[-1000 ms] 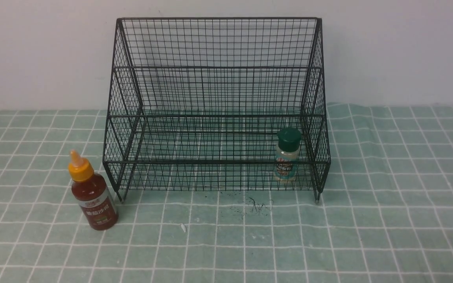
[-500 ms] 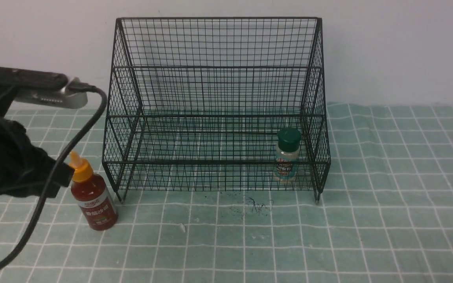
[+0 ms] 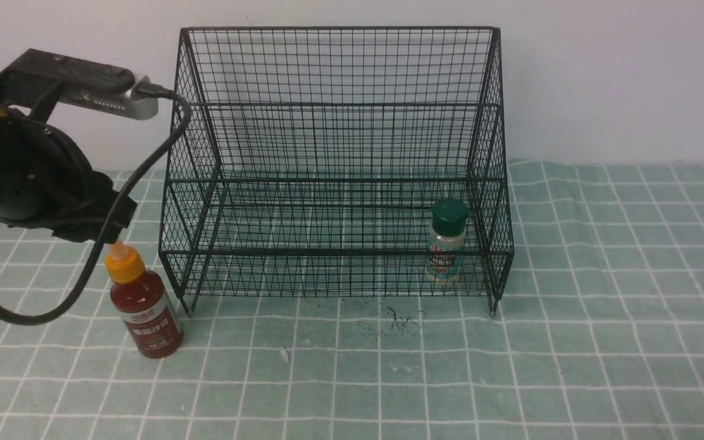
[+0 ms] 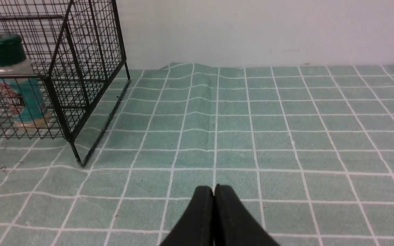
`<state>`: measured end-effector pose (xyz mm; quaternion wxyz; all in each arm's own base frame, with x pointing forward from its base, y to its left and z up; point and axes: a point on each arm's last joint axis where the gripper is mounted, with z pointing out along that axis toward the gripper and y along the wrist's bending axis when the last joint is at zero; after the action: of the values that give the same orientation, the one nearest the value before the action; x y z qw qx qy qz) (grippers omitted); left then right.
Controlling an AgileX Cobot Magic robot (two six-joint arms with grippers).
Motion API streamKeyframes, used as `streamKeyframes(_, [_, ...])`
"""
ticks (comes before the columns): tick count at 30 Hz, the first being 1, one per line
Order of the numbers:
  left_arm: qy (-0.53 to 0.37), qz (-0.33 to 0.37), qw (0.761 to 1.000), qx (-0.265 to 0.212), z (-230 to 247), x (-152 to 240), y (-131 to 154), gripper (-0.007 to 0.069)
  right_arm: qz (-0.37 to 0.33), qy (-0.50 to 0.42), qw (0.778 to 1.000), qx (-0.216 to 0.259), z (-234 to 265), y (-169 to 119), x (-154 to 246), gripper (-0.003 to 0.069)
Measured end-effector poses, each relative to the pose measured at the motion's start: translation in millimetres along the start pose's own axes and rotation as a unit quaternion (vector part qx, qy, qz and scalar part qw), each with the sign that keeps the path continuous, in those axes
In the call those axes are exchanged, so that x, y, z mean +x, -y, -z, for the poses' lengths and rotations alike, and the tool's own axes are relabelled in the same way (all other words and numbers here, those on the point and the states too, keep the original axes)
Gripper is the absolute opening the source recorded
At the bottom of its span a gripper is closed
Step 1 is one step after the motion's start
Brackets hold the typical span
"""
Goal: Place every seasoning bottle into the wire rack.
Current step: Use the left arm to grab the condiment bottle closest to it, then use the left arm to put the condiment bottle back on the shelf
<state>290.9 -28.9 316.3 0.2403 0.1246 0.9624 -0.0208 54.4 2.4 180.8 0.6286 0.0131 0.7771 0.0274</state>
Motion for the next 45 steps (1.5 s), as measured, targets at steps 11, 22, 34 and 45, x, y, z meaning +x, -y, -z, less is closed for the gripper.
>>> streamKeyframes(11, [-0.068, 0.002, 0.998, 0.005, -65.1, -4.0, -6.1, 0.0547, 0.000, 0.000, 1.000, 0.000, 0.0, 0.0, 0.0, -0.0015])
streamKeyframes(22, [-0.105, -0.021, 0.994, -0.030, -65.6, -0.2, -13.4, 0.0288, 0.000, 0.000, 1.000, 0.000, 0.0, 0.0, 0.0, -0.0015])
streamKeyframes(34, [0.076, -0.003, 0.996, -0.049, 83.0, -40.7, -8.1, 0.0288, 0.006, 0.000, 1.000, 0.000, 0.0, 0.0, 0.0, -0.0015])
streamKeyframes(45, [0.037, 0.010, 0.998, 0.047, 22.9, -70.0, -0.5, 0.0288, 0.008, 0.000, 1.000, 0.000, 0.0, 0.0, 0.0, -0.0015])
